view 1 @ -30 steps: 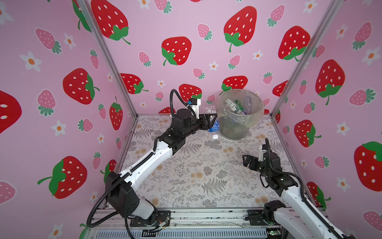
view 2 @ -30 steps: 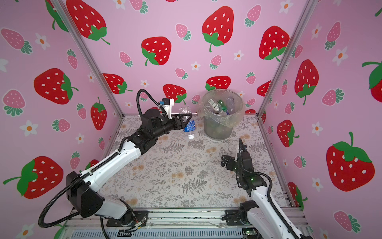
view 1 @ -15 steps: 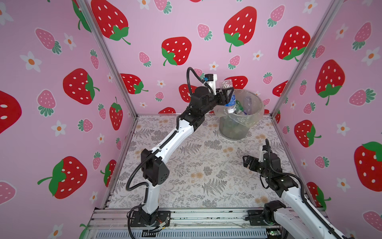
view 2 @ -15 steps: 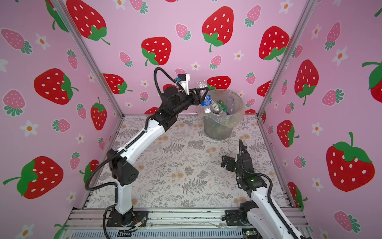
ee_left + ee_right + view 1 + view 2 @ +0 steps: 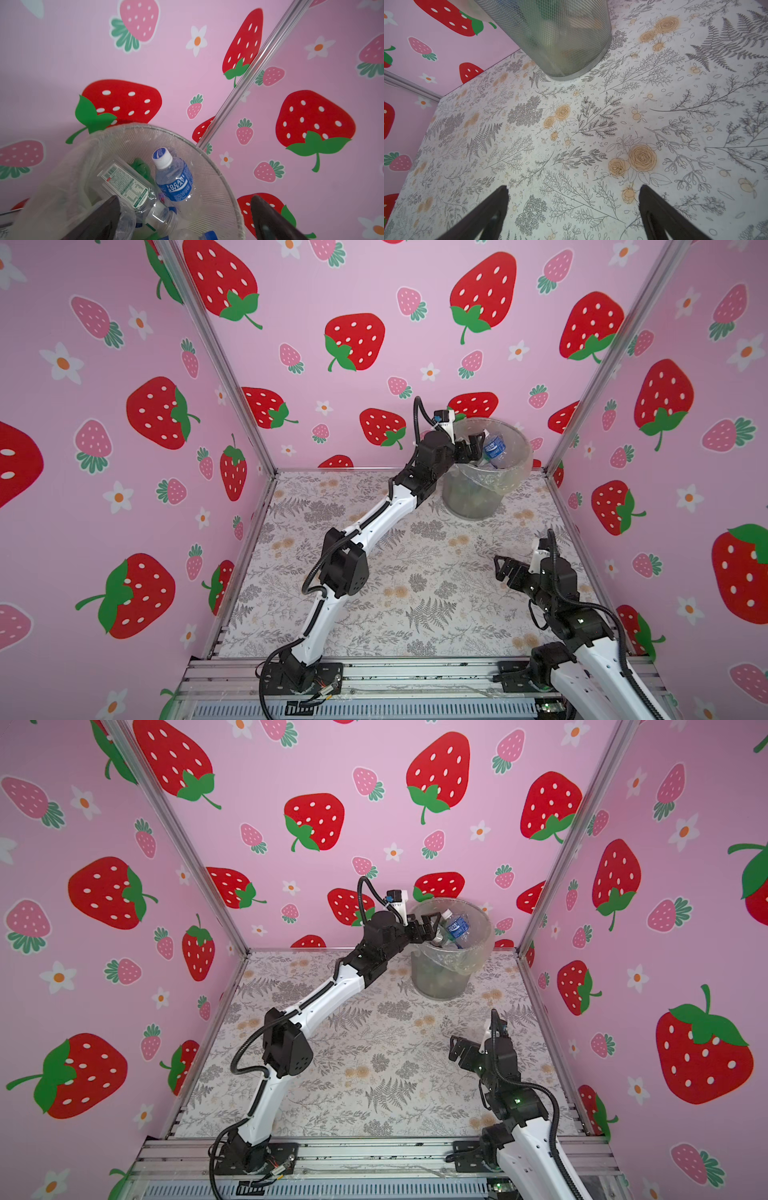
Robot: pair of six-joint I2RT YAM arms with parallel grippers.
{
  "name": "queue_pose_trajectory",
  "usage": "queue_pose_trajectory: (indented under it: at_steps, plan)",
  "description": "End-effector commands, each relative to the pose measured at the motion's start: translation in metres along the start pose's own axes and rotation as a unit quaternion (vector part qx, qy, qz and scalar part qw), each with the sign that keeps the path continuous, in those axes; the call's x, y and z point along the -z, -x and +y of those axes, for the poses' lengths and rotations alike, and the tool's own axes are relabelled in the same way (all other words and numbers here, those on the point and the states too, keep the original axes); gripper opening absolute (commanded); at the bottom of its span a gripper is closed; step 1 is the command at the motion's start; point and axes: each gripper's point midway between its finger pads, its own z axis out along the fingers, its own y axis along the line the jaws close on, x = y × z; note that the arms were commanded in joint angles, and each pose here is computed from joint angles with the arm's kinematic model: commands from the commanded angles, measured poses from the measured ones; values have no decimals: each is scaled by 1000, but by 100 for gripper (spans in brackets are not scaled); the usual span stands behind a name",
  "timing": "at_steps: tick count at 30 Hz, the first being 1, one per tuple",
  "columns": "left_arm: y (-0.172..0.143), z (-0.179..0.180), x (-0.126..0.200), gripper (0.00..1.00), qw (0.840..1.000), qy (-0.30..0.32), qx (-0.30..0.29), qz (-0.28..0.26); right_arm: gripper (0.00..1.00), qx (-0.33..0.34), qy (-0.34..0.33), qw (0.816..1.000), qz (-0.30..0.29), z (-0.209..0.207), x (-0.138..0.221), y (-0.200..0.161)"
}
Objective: Throw the plastic bottles in the bin
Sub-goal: Throw the plastic bottle into the trash bin, then reset both arms
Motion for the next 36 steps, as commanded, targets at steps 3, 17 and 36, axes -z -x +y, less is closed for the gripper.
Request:
queue_pose_trajectory:
  at_steps: [3, 17, 36]
  plan:
    - [107, -52, 60, 99, 994, -25, -42, -97, 99, -2, -9, 999, 31, -3, -10, -12]
    - [94, -15, 132, 99, 992, 75, -91, -55, 99, 5, -7, 1000, 8, 2, -9, 3]
    - [-17, 117, 268, 99, 942, 275, -152, 117, 99, 11, -79, 994, -72, -13, -15, 45]
